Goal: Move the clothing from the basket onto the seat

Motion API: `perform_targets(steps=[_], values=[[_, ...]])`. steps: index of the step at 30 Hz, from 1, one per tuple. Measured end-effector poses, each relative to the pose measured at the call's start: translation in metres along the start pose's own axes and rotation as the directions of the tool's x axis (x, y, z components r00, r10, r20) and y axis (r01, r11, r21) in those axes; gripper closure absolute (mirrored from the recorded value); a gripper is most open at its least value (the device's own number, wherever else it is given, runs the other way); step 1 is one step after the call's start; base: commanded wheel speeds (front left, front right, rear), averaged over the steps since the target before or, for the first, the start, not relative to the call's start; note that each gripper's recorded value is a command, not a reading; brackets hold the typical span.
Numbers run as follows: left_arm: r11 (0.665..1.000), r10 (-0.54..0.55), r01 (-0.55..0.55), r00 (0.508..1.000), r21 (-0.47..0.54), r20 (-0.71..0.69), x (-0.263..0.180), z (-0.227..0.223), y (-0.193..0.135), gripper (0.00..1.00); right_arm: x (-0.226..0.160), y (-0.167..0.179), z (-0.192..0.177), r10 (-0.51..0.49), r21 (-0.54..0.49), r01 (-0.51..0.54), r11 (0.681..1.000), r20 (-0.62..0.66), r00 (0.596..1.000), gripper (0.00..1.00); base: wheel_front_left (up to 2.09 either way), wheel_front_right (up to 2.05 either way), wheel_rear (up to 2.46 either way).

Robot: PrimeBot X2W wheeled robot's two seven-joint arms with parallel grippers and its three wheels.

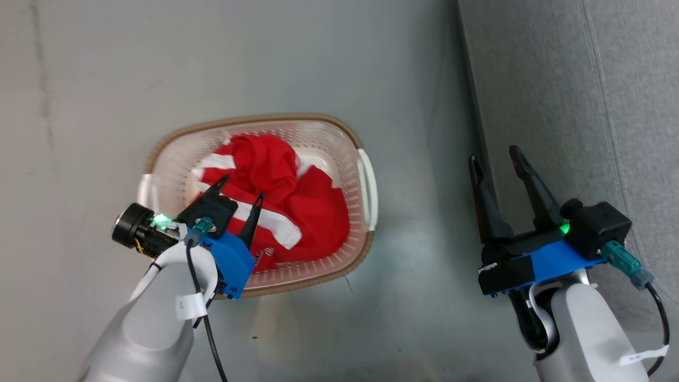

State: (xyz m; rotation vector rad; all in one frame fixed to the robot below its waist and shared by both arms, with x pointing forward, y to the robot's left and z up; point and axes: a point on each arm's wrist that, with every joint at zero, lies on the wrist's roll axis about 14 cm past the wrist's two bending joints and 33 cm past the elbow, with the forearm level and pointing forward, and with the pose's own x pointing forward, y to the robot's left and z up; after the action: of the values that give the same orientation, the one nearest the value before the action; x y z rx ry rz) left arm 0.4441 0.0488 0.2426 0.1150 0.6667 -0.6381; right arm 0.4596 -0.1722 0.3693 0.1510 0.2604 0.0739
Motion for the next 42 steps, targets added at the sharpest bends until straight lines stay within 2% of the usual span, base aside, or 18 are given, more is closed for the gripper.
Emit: perform_targets(steps=[1,12,23,29,38,41,42], values=[[0.997,-0.061,0.063,0.997,0.053,-0.053,0.011,-0.014,-0.010,0.00,0.000,-0.008,-0.009,-0.019,0.004,0.019,1.000,-0.020,1.000,0.00,0.00,0.00,0.00],[0.952,-0.206,0.257,0.938,0.164,-0.278,0.045,-0.073,-0.028,0.00,-0.007,-0.034,-0.043,-0.090,0.020,0.092,0.996,-0.103,0.991,0.00,0.00,0.00,0.00],[0.876,-0.245,0.394,0.861,0.279,-0.446,0.060,-0.112,-0.026,0.00,-0.005,-0.037,-0.059,-0.094,0.047,0.101,0.994,-0.140,0.986,0.00,0.00,0.00,0.00],[0.837,-0.250,0.434,0.844,0.332,-0.474,0.071,-0.114,-0.021,0.00,-0.007,-0.039,-0.064,-0.100,0.054,0.109,0.993,-0.152,0.983,0.00,0.00,0.00,0.00],[0.819,-0.237,0.469,0.801,0.331,-0.549,0.073,-0.130,-0.015,0.00,-0.004,-0.039,-0.070,-0.096,0.058,0.107,0.993,-0.163,0.982,0.00,0.00,0.00,0.00],[0.829,-0.234,0.464,0.794,0.312,-0.560,0.075,-0.133,-0.013,0.00,-0.003,-0.040,-0.072,-0.097,0.060,0.108,0.992,-0.167,0.981,0.00,0.00,0.00,0.00],[0.833,-0.232,0.462,0.792,0.305,-0.565,0.075,-0.135,-0.012,0.07,-0.003,-0.040,-0.073,-0.098,0.061,0.109,0.992,-0.169,0.981,0.00,0.00,0.00,0.00]])
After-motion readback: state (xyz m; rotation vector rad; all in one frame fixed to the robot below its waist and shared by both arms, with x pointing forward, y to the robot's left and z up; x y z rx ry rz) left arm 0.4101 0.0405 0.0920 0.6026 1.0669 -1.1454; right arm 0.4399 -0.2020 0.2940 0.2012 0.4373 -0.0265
